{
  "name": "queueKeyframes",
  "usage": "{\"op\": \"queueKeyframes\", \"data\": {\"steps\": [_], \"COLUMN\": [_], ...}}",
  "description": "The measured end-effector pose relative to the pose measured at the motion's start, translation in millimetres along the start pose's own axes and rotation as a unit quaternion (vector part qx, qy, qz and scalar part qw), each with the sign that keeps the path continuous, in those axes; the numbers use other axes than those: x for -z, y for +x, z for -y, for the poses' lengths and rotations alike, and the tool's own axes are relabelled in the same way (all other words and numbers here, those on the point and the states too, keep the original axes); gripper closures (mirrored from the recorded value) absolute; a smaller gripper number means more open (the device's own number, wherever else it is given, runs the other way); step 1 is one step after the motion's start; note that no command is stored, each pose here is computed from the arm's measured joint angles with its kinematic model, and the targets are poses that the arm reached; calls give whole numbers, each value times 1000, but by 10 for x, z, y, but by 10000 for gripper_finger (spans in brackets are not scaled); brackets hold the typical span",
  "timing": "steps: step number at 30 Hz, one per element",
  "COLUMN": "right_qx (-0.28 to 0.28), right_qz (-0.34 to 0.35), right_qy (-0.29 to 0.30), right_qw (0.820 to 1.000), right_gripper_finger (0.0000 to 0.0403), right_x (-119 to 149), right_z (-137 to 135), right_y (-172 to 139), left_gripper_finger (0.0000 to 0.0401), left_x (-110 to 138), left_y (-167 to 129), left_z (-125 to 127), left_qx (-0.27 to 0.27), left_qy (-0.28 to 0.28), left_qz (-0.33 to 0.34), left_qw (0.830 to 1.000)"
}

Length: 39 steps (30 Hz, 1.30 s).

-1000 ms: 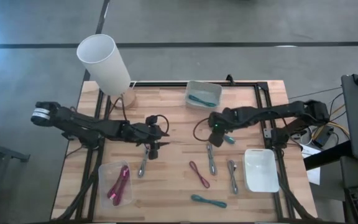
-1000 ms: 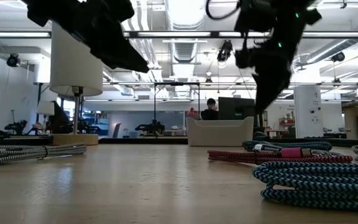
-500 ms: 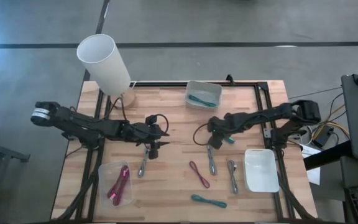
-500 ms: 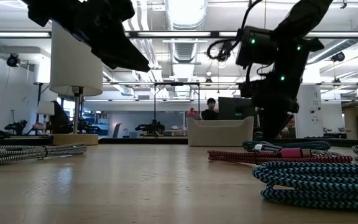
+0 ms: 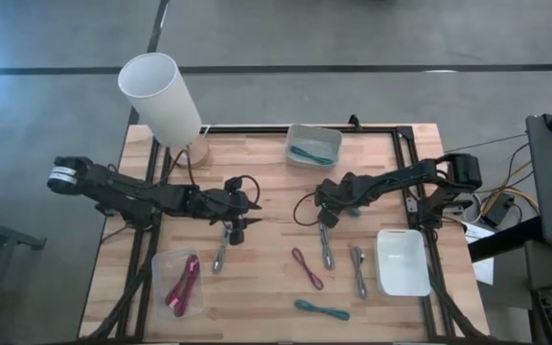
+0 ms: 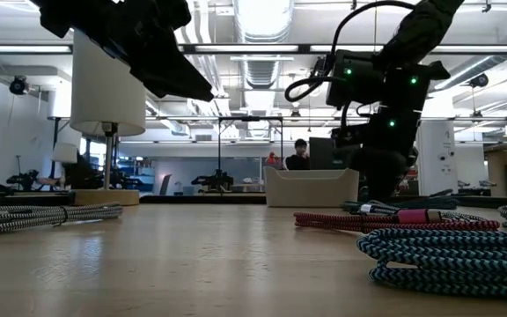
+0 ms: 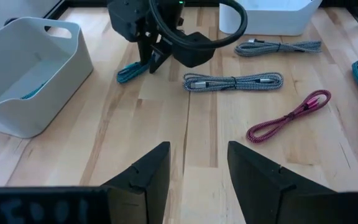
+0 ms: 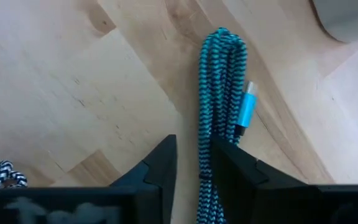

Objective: Pick & Place USB Port
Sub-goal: Put the top blue striped charger cable into the gray bin

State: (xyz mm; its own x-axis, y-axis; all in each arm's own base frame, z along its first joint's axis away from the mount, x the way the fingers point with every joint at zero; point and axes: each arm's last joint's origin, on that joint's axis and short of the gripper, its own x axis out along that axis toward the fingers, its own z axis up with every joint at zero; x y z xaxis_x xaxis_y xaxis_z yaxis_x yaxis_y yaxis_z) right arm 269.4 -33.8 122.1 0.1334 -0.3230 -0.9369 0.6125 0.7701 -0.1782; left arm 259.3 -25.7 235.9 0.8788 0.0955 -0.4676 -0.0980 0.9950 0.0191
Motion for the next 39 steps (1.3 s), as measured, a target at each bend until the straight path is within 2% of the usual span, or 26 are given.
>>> {"op": "queueKeyframes", "data": {"steps": [7,12,16,25,29,32,36,39], "right_qx": [-2,-11,-47,-104,-121,-127,-78,-49], "right_qz": [8,11,16,93,166,238,299,308], "right_qy": [3,6,11,20,-26,-76,-159,-183], "right_qw": [1000,1000,999,990,978,960,938,932], "right_gripper_finger": [389,393,394,394,394,394,394,394], "right_x": [-7,-5,-12,-147,-273,-430,-649,-824], "right_z": [20,36,53,113,124,117,160,252], "right_y": [-51,-95,-209,-629,-836,-993,-1135,-1147], "left_gripper_finger": [236,236,236,236,236,236,236,236], "left_x": [1,1,1,3,2,2,1,-2], "left_y": [0,0,0,0,0,0,0,0], "left_z": [0,0,0,0,0,0,0,0], "left_qx": [0,0,0,0,0,0,0,0], "left_qy": [0,0,0,0,0,0,0,0], "left_qz": [0,0,0,0,0,0,0,2], "left_qw": [1000,1000,1000,1000,1000,1000,1000,1000]}}
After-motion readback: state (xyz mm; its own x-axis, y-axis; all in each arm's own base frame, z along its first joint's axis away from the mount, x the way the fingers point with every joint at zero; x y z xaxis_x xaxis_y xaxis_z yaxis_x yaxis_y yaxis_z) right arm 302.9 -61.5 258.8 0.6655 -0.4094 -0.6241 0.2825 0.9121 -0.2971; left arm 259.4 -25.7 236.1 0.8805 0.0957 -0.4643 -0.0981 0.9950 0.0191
